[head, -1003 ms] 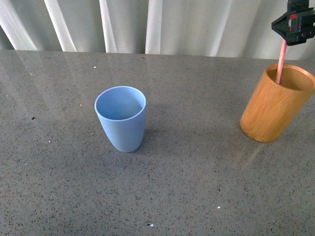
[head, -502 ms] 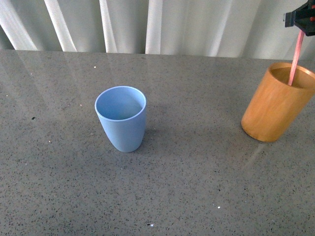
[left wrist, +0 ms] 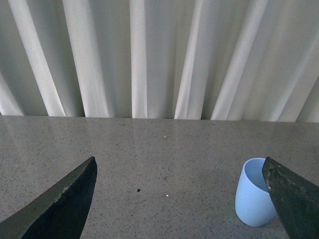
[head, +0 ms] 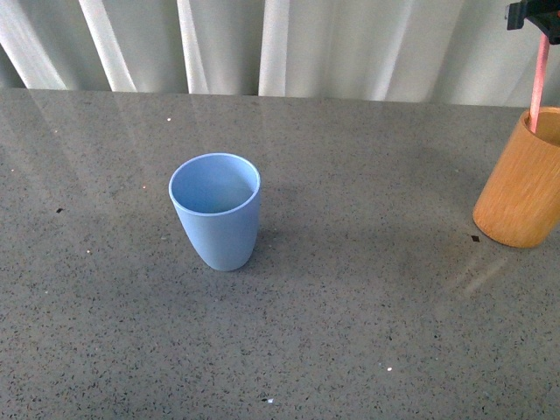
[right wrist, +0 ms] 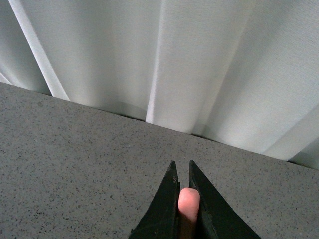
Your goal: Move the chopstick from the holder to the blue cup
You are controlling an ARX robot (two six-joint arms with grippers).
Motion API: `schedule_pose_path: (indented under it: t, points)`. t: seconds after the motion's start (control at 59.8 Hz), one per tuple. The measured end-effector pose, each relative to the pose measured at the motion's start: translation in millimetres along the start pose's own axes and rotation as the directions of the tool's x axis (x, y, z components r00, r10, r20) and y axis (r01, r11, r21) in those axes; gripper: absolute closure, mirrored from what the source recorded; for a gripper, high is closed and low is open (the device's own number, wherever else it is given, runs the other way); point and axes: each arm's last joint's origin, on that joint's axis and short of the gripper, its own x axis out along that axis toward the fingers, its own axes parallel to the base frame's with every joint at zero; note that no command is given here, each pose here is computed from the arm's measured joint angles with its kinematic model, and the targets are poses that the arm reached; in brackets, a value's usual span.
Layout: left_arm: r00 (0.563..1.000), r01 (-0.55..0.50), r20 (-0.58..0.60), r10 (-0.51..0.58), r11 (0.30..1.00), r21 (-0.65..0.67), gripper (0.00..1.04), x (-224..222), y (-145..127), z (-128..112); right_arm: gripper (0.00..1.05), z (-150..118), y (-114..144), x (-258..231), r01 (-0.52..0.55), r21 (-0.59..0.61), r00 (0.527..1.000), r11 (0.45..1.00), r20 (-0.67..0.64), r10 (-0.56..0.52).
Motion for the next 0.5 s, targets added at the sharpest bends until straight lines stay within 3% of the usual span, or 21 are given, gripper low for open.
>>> schedule_pose_path:
  t: [0.502]
  points:
    - [1.0, 0.0, 0.0, 0.0, 1.0, 0.0, 0.07, 0, 0, 0, 1.03, 24, 21, -19, -0.023, 0.008, 0.996, 1.0, 0.087, 0.022]
